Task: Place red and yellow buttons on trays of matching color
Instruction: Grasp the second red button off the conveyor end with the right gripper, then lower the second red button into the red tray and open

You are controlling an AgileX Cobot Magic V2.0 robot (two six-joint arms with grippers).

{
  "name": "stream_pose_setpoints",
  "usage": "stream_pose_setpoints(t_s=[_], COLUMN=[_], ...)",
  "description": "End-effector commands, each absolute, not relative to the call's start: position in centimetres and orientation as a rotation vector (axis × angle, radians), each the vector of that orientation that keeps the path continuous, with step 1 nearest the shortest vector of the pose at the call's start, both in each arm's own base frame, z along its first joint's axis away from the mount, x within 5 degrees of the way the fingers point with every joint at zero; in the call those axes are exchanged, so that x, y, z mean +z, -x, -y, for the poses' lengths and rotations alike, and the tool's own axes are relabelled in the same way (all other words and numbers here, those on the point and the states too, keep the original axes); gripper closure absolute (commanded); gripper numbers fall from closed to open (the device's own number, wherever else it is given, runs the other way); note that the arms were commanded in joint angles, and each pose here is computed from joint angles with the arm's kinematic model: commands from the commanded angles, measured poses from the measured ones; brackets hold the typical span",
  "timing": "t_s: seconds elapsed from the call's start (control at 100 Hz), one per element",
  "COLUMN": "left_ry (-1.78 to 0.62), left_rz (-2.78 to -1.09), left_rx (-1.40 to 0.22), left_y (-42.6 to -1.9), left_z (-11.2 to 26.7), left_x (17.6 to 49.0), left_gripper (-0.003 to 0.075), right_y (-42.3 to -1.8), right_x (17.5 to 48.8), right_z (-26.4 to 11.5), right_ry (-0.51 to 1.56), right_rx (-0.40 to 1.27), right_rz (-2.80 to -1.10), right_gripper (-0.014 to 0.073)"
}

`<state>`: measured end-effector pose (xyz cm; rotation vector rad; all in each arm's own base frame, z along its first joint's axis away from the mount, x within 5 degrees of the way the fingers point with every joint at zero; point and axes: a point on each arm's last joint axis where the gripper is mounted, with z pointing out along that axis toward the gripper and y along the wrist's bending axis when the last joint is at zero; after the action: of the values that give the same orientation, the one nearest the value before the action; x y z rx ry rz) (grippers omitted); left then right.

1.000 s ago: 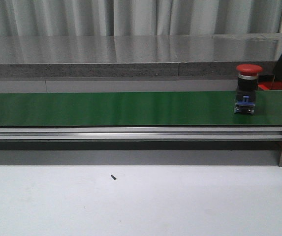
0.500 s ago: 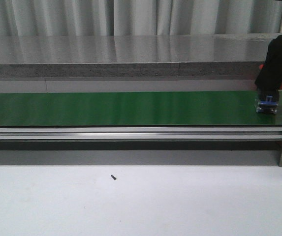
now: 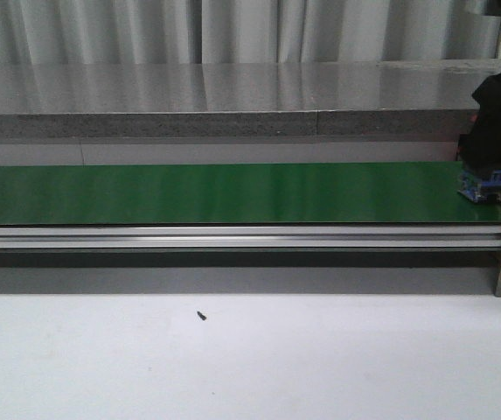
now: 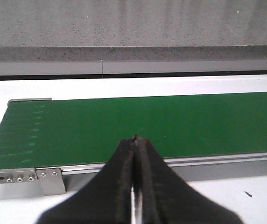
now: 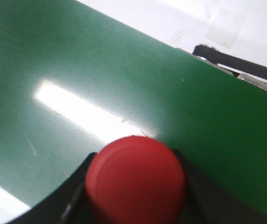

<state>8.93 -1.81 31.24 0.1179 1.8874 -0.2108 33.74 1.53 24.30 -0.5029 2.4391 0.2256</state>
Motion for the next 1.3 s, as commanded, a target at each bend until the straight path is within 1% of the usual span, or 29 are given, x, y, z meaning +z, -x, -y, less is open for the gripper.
stream_pose_setpoints(t_s=[0.0, 0.14, 0.38, 0.45, 0.53, 0.69, 0.93, 1.09, 1.29], left_ry=[-0.079, -0.079, -0.079, -0.079, -0.079, -0.079, -0.079, -0.079, -0.079], left_rz=[-1.803, -1.803, -1.803, -1.803, -1.803, -1.803, -1.803, -1.803, -1.803], left_rx=[-0.215, -0.215, -0.215, -0.215, -0.215, -0.215, -0.215, -0.215, -0.215], left_y=[-9.1, -9.1, -9.1, -9.1, -9.1, -9.1, -9.1, -9.1, -9.1], left_z=[1.7, 1.7, 1.7, 1.7, 1.7, 1.7, 1.7, 1.7, 1.7], left_x=[32.6, 32.6, 32.6, 32.6, 32.6, 32.6, 32.6, 32.6, 32.6], left_gripper=[0.0740, 0.0740, 0.0740, 0.0740, 0.0740, 0.0740, 0.0740, 0.0740, 0.0739], right_y=[-34.2, -35.1, -36.0, -36.6, -37.5, -40.3, -44.0, -45.5, -46.7], right_x=[27.3, 29.7, 35.1, 36.0, 36.2, 35.0, 32.0, 29.8, 26.2], right_z=[-1.1, 1.0, 8.2, 10.1, 11.6, 13.7, 15.6, 16.3, 16.8], right_ry=[0.444, 0.363, 0.156, 0.106, 0.075, 0.052, 0.023, 0.018, 0.007], right_rx=[0.211, 0.182, 0.025, -0.003, -0.010, -0.008, 0.013, 0.026, 0.051], right_rz=[-2.344, -2.294, -2.154, -2.129, -2.123, -2.137, -2.170, -2.199, -2.265], right_gripper=[0.0477, 0.0477, 0.0477, 0.0477, 0.0477, 0.0477, 0.0477, 0.0477, 0.0477])
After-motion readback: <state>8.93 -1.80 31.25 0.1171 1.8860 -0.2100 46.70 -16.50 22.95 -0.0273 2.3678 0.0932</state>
